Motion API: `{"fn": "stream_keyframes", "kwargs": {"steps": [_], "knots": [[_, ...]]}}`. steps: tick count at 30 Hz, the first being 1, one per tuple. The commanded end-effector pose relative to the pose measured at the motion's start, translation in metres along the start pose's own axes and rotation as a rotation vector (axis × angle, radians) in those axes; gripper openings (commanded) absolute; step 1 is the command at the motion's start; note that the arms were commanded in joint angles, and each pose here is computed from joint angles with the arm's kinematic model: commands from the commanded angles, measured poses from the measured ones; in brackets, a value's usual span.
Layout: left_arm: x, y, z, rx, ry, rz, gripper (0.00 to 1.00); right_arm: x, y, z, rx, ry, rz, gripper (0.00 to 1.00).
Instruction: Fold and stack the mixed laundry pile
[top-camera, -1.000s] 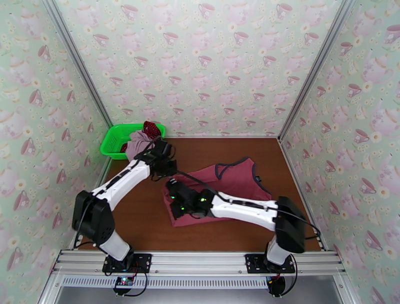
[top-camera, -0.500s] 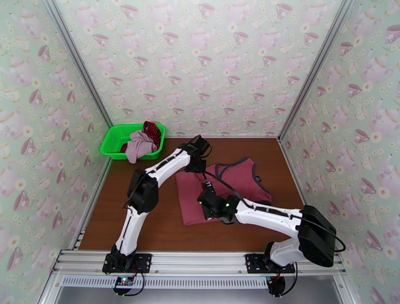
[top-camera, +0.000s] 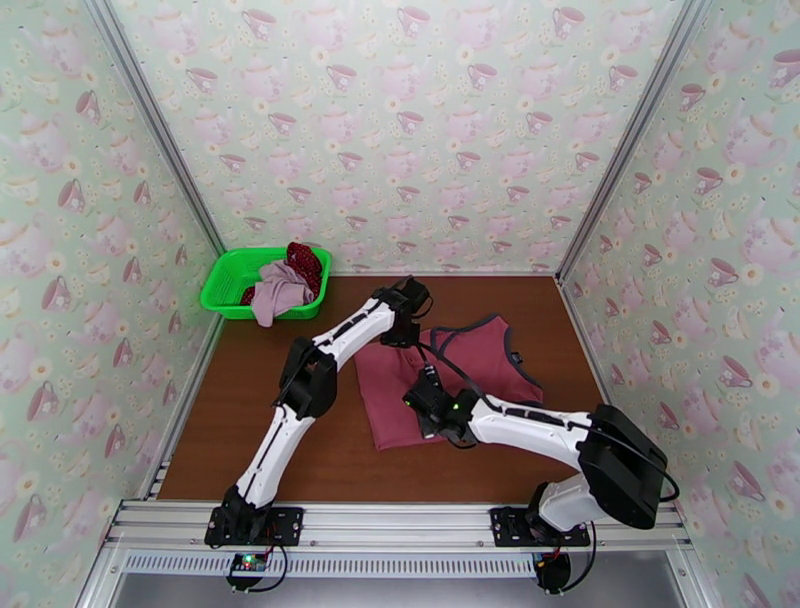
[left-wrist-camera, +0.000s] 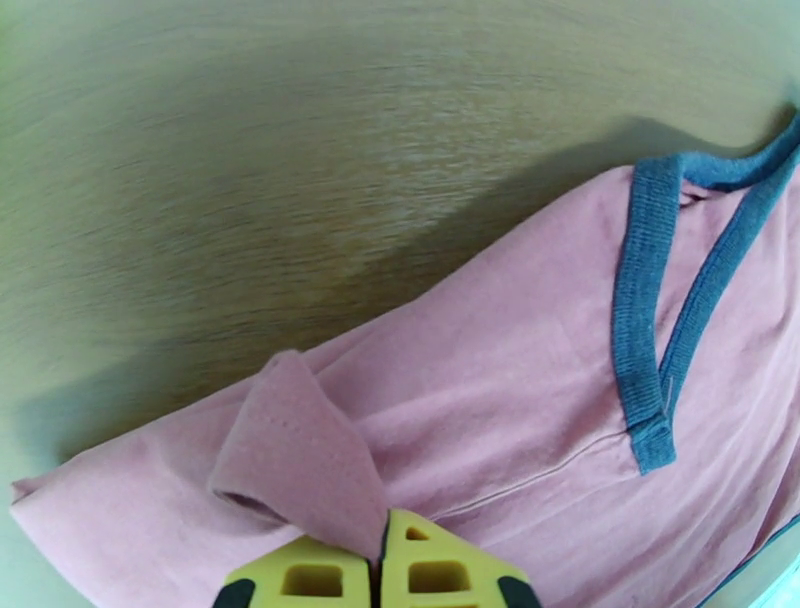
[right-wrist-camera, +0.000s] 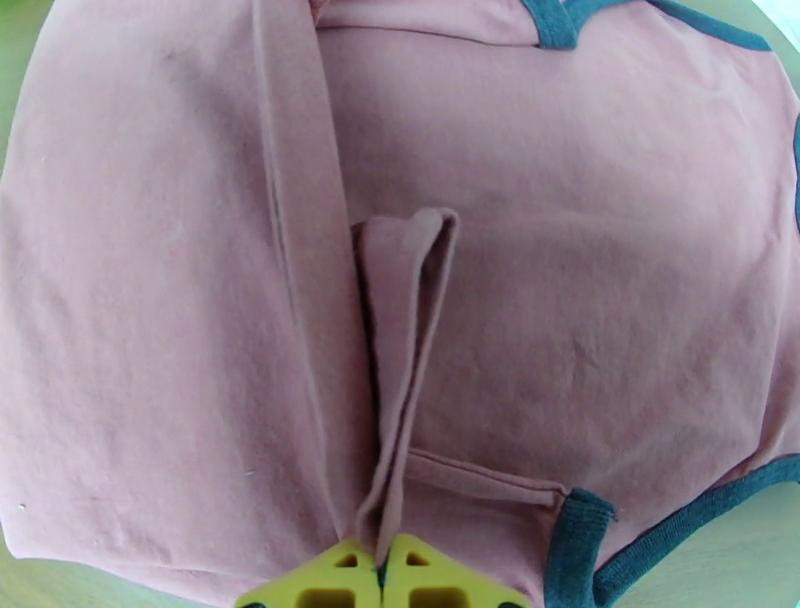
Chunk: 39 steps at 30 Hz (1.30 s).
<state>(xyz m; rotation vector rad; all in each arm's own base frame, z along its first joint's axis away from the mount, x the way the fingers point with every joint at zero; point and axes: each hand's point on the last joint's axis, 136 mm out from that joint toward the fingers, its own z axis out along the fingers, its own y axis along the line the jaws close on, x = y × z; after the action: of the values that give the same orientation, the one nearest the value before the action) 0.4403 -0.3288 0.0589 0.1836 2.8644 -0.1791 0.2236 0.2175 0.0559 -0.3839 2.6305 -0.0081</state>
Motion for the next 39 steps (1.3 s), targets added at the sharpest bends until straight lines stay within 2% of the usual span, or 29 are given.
{"fn": "stream_keyframes", "kwargs": {"steps": [1,3,4,6,7,11,12,14,18,19,20,22,23,25,26,27,31,39], "knots": [[-0.012,-0.019,0.000,0.073,-0.032,0.047,0.00,0.008,-0.009,-0.003,0.025,0.017,0.031,0.00],[-0.011,-0.022,0.001,0.079,-0.025,0.063,0.04,0.010,-0.010,-0.005,0.018,0.020,0.041,0.00],[-0.010,-0.023,0.002,0.086,-0.021,0.071,0.12,0.011,-0.010,-0.007,0.013,0.021,0.045,0.00],[-0.009,-0.026,0.001,0.096,-0.019,0.084,0.38,0.012,-0.011,-0.009,0.012,0.024,0.054,0.03],[-0.009,-0.029,-0.002,0.103,-0.027,0.094,0.49,0.013,-0.012,-0.010,0.012,0.026,0.057,0.06],[-0.020,-0.038,-0.027,0.120,-0.102,0.136,0.75,0.012,-0.023,-0.023,0.040,0.012,0.067,0.28],[-0.025,-0.038,-0.040,0.114,-0.137,0.145,0.80,0.010,-0.029,-0.029,0.058,0.000,0.067,0.34],[-0.031,-0.033,-0.067,0.080,-0.205,0.156,0.83,0.004,-0.040,-0.042,0.087,-0.026,0.066,0.40],[-0.027,0.002,-0.115,-0.034,-0.289,0.113,0.82,-0.010,-0.043,-0.063,0.069,-0.078,0.059,0.43],[-0.020,0.014,-0.120,-0.066,-0.283,0.091,0.78,-0.013,-0.037,-0.065,0.040,-0.084,0.049,0.41],[-0.012,0.025,-0.119,-0.087,-0.265,0.075,0.70,-0.017,-0.030,-0.065,0.008,-0.087,0.036,0.38],[0.010,0.049,-0.101,-0.117,-0.193,0.028,0.40,-0.020,-0.008,-0.061,-0.084,-0.074,0.006,0.29],[0.019,0.057,-0.088,-0.115,-0.158,0.007,0.29,-0.023,0.002,-0.059,-0.120,-0.068,-0.004,0.24],[0.038,0.071,-0.057,-0.087,-0.100,-0.048,0.13,-0.024,0.030,-0.049,-0.220,-0.038,-0.031,0.09],[0.043,0.076,-0.045,-0.076,-0.092,-0.070,0.12,-0.024,0.040,-0.044,-0.254,-0.026,-0.035,0.02],[0.049,0.081,-0.032,-0.074,-0.083,-0.091,0.11,-0.024,0.051,-0.037,-0.289,-0.010,-0.041,0.00],[0.061,0.099,0.005,-0.096,-0.051,-0.129,0.11,-0.020,0.085,-0.012,-0.360,0.040,-0.060,0.00],[0.031,0.099,0.060,-0.036,-0.022,-0.093,0.11,0.013,0.138,0.028,-0.397,0.179,-0.153,0.00]]}}
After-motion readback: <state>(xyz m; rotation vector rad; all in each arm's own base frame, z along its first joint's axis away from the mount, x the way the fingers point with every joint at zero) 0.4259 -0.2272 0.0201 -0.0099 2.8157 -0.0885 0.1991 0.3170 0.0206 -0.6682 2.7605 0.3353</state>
